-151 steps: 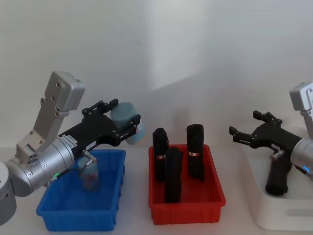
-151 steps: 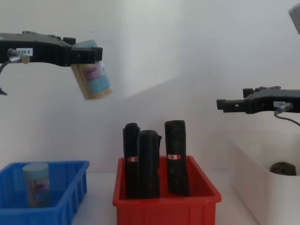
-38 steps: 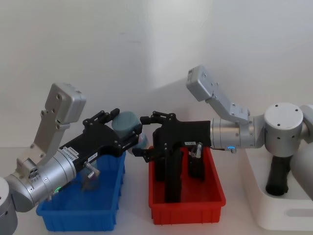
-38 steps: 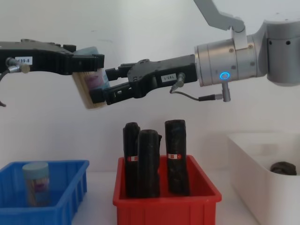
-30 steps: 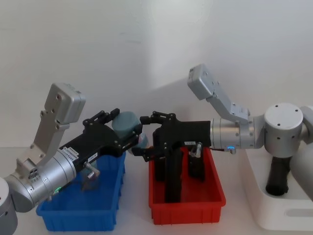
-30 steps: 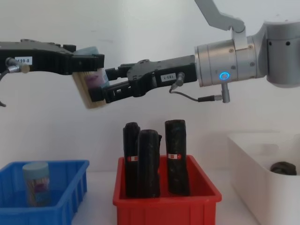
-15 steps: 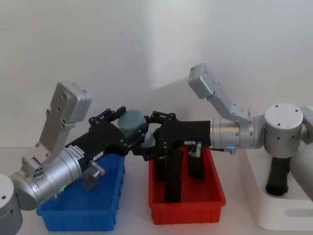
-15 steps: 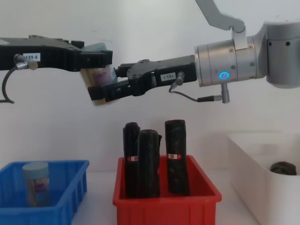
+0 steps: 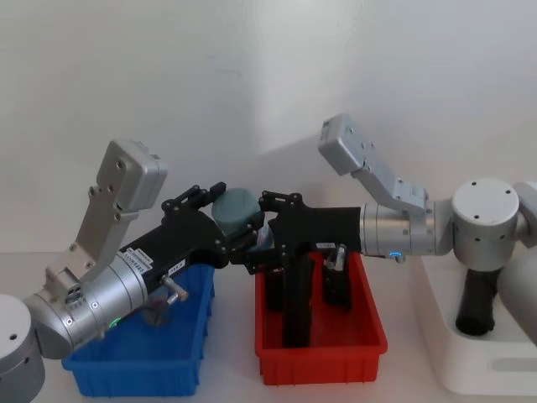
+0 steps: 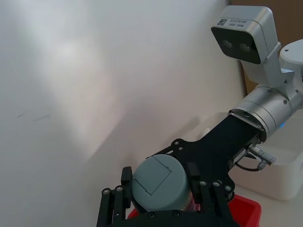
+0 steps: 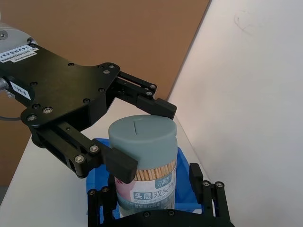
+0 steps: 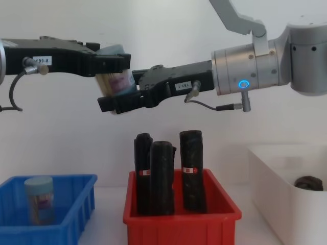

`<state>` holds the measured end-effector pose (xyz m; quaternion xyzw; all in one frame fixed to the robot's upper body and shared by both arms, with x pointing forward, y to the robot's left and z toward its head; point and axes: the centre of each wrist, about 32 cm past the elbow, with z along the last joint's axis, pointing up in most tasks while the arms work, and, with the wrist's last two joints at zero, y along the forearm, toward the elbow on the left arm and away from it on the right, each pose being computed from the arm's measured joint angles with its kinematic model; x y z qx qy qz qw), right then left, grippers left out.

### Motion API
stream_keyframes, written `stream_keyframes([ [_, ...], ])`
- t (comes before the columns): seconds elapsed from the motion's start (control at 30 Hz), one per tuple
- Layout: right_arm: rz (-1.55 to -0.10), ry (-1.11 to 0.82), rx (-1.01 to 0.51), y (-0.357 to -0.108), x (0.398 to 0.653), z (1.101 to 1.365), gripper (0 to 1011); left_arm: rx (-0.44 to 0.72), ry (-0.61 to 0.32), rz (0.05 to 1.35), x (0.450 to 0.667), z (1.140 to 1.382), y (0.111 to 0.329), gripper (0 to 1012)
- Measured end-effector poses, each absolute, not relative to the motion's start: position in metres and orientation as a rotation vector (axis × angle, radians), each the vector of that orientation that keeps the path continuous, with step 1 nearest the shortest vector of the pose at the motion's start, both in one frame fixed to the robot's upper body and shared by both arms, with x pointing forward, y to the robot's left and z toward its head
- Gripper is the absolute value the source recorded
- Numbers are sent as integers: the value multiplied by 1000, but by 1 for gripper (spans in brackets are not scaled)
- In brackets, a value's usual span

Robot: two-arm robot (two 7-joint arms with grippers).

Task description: Pick the cotton swabs from the blue box and place them into the white box.

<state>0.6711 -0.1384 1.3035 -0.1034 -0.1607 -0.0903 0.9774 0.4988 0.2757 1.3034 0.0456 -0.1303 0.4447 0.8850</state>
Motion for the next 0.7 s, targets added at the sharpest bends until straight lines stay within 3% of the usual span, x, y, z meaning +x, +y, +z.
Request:
stream_keyframes([
  [0.37,-188,-340,-216,-138,670,1304,659,96,-273,918,499,1304,274,711],
  [0.7,-191,-346,-219,-138,670,1304,653,97,-274,916,499,1304,274,711],
])
